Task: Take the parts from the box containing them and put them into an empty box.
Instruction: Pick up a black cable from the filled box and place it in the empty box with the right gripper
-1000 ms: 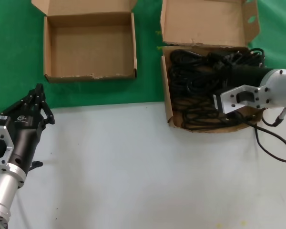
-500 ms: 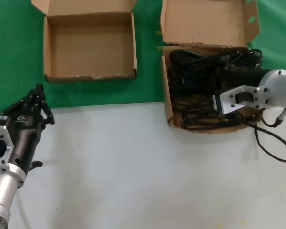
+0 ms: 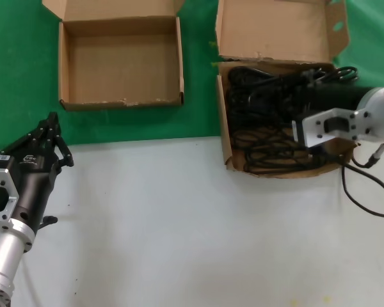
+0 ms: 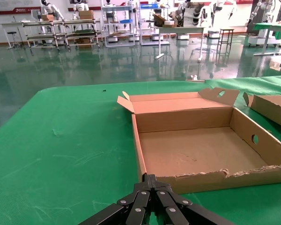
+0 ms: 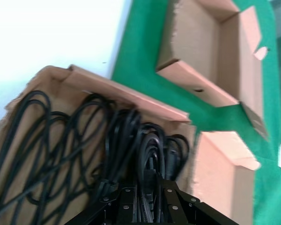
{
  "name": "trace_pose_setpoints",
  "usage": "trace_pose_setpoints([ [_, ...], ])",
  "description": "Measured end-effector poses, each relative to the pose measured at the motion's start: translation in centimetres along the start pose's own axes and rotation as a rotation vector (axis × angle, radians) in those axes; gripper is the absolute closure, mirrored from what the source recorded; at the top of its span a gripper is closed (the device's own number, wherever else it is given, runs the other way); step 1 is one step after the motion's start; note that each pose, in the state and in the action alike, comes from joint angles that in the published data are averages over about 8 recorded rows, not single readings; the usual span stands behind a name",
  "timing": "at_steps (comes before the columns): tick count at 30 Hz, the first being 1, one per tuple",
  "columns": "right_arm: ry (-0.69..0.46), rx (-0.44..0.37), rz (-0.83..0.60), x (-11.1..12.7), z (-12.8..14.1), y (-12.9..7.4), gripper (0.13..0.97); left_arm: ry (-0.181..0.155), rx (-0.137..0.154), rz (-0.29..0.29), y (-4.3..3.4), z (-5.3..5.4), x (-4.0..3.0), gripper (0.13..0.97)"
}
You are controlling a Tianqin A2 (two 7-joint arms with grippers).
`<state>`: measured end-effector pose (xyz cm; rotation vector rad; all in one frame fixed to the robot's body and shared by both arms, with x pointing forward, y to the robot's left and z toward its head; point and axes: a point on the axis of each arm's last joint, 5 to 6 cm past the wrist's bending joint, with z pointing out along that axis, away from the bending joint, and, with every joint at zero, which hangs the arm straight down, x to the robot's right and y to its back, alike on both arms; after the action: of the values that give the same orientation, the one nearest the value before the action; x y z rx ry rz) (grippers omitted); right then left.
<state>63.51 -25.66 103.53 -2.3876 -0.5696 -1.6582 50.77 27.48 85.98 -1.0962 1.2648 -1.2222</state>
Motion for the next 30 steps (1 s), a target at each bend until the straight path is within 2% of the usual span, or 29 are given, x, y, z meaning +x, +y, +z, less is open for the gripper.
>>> trace_pose_setpoints([
  [7, 0.059, 0.033, 0.033, 2.1, -2.8, -1.7, 0.876, 0.000, 0.000, 0.000, 0.00, 0.0, 0.00, 0.952],
  [12, 0.121, 0.091, 0.051, 3.7, -5.4, -4.6, 0.876, 0.000, 0.000, 0.000, 0.00, 0.0, 0.00, 0.952],
  [16, 0.175, 0.140, 0.049, 4.9, -6.3, -7.1, 0.877, 0.000, 0.000, 0.000, 0.00, 0.0, 0.00, 0.952],
  [22, 0.247, 0.202, 0.039, 6.4, -5.2, -10.4, 0.877, 0.000, 0.000, 0.000, 0.00, 0.0, 0.00, 0.952],
  [30, 0.314, 0.246, 0.045, 7.6, -1.2, -13.7, 0.877, 0.000, 0.000, 0.000, 0.00, 0.0, 0.00, 0.952],
])
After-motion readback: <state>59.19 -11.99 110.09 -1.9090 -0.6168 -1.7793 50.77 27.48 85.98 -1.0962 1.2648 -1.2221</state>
